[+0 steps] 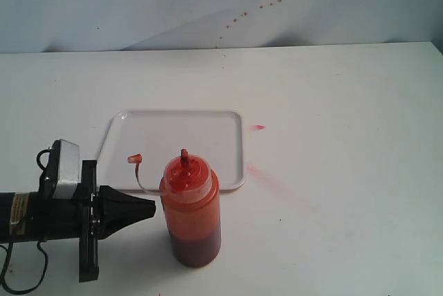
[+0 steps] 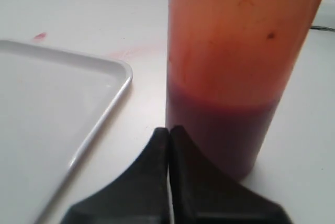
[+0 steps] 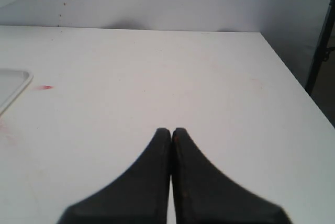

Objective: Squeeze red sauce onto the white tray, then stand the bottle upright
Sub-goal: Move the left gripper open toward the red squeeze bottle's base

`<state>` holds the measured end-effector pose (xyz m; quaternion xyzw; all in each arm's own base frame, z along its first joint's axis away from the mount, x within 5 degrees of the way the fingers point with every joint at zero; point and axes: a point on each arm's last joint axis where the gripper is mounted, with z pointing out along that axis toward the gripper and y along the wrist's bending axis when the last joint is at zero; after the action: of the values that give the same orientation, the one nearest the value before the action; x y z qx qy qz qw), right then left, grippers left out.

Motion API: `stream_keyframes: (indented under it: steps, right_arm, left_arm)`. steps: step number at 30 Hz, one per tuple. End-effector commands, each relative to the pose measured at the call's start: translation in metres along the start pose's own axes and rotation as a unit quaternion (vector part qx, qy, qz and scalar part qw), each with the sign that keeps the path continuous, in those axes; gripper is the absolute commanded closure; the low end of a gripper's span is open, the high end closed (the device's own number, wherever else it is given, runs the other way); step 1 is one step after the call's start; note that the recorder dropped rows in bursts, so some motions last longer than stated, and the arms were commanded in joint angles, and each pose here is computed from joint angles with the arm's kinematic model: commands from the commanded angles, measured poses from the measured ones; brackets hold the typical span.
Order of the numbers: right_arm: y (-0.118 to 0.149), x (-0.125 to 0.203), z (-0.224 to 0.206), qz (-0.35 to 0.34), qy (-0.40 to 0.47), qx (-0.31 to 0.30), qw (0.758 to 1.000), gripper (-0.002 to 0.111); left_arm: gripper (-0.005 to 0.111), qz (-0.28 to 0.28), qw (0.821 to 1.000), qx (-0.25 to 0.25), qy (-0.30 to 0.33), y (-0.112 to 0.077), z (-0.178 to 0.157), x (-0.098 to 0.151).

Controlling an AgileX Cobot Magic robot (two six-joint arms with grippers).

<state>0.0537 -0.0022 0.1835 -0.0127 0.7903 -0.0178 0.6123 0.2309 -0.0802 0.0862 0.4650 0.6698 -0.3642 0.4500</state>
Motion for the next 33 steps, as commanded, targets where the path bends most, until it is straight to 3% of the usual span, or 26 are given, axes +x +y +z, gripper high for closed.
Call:
stream_keyframes:
  steps: [1, 13, 17, 19, 21, 23, 33]
  right_arm:
    - [0.0, 0.0, 0.0, -0.002, -0.004, -0.001, 1.0, 0.108]
    - [0.0, 0.0, 0.0, -0.002, -0.004, -0.001, 1.0, 0.108]
    - [0.0, 0.0, 0.0, -0.002, -0.004, -0.001, 1.0, 0.108]
    - [0.0, 0.0, 0.0, -0.002, -0.004, -0.001, 1.0, 0.108]
    - [0.0, 0.0, 0.0, -0.002, -0.004, -0.001, 1.0, 0.108]
    - [0.0, 0.0, 0.0, -0.002, -0.004, -0.001, 1.0, 0.108]
    - [0.0, 0.0, 0.0, -0.002, -0.004, -0.001, 1.0, 0.108]
  left_arm:
    - [0.106, 0.0, 1.0, 0.018, -0.005, -0.002, 0.001, -0.001]
    - [0.103, 0.01, 0.999, 0.039, -0.001, -0.006, 0.001, 0.0]
    - [0.076, 0.006, 1.0, 0.029, -0.003, -0.004, 0.001, 0.0]
    - [0.053, -0.012, 1.0, 0.009, -0.007, -0.001, 0.001, -0.001]
    - [0.023, -0.045, 0.999, -0.016, -0.013, 0.004, 0.001, -0.002]
    - [0.002, -0.067, 0.997, -0.02, -0.014, 0.005, 0.001, -0.002]
    - [0.003, -0.067, 0.997, -0.018, -0.014, 0.004, 0.001, -0.002]
